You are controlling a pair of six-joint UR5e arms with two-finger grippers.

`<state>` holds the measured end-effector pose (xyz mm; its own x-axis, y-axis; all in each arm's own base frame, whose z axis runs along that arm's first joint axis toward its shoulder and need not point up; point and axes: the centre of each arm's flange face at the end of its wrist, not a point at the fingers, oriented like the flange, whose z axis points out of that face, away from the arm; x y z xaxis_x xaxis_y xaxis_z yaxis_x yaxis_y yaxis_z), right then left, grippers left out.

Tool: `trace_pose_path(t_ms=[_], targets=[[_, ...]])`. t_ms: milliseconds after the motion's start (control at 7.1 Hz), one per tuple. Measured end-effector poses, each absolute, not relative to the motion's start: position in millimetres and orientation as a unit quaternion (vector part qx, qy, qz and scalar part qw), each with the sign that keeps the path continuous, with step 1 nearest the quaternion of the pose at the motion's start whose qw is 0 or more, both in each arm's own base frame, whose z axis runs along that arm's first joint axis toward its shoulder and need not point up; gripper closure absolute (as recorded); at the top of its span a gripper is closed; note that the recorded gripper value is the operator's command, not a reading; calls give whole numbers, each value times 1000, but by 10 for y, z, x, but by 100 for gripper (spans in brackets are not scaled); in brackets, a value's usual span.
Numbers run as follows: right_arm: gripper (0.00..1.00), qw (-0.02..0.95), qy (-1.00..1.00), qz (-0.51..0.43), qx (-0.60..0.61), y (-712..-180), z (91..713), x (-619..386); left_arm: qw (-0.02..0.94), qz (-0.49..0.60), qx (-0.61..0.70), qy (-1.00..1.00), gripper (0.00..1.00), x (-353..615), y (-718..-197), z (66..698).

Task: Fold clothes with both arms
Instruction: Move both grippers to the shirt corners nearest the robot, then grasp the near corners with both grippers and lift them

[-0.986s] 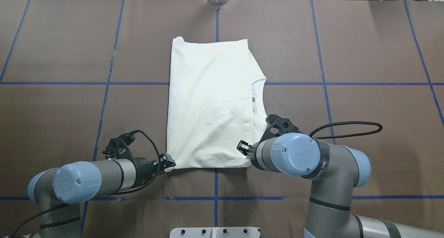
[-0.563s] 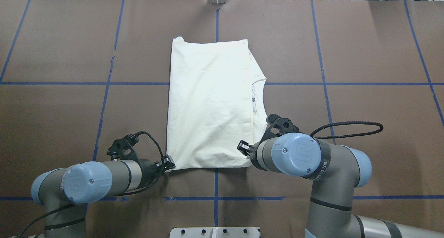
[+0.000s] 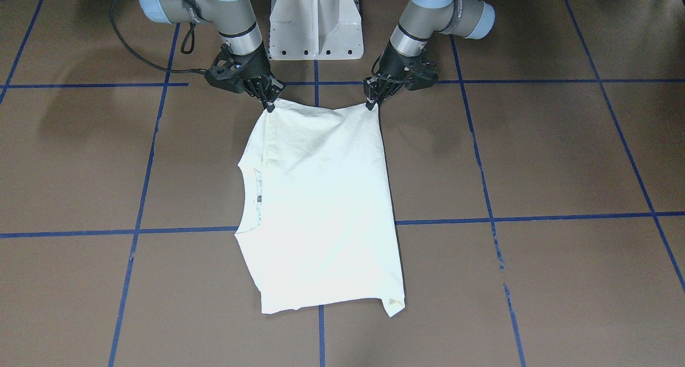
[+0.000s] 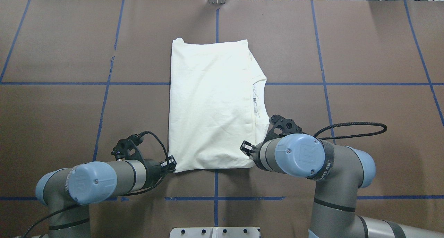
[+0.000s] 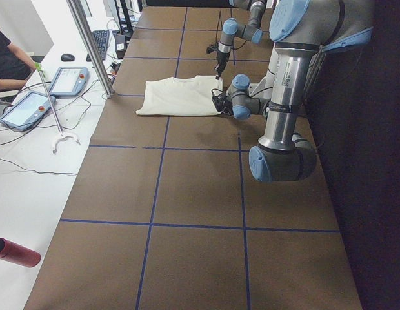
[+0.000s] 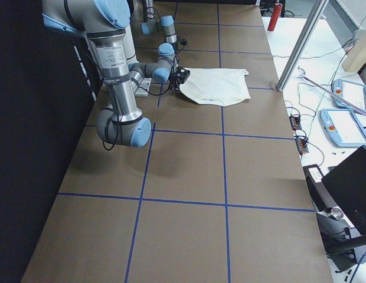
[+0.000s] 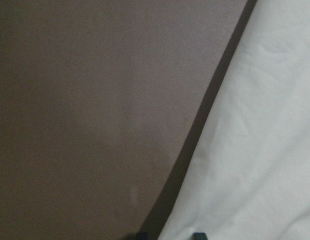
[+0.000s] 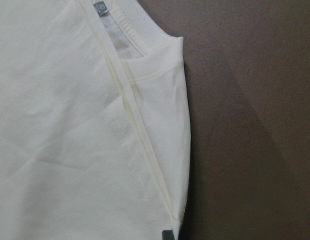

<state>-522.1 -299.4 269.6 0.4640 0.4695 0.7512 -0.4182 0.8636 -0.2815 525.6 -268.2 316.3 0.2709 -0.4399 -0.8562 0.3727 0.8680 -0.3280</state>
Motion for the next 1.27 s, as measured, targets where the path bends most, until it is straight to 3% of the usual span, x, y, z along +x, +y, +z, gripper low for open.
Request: trace_pose_path(t_ms=[845, 1267], targets=[[100, 833, -503, 215, -78, -2530, 2336, -4406, 760, -267, -56, 590, 100, 4396, -2378, 2774], [100, 822, -525, 203, -90, -2457, 2141, -4189, 735, -279, -73, 614, 100, 4200, -2320, 2223]])
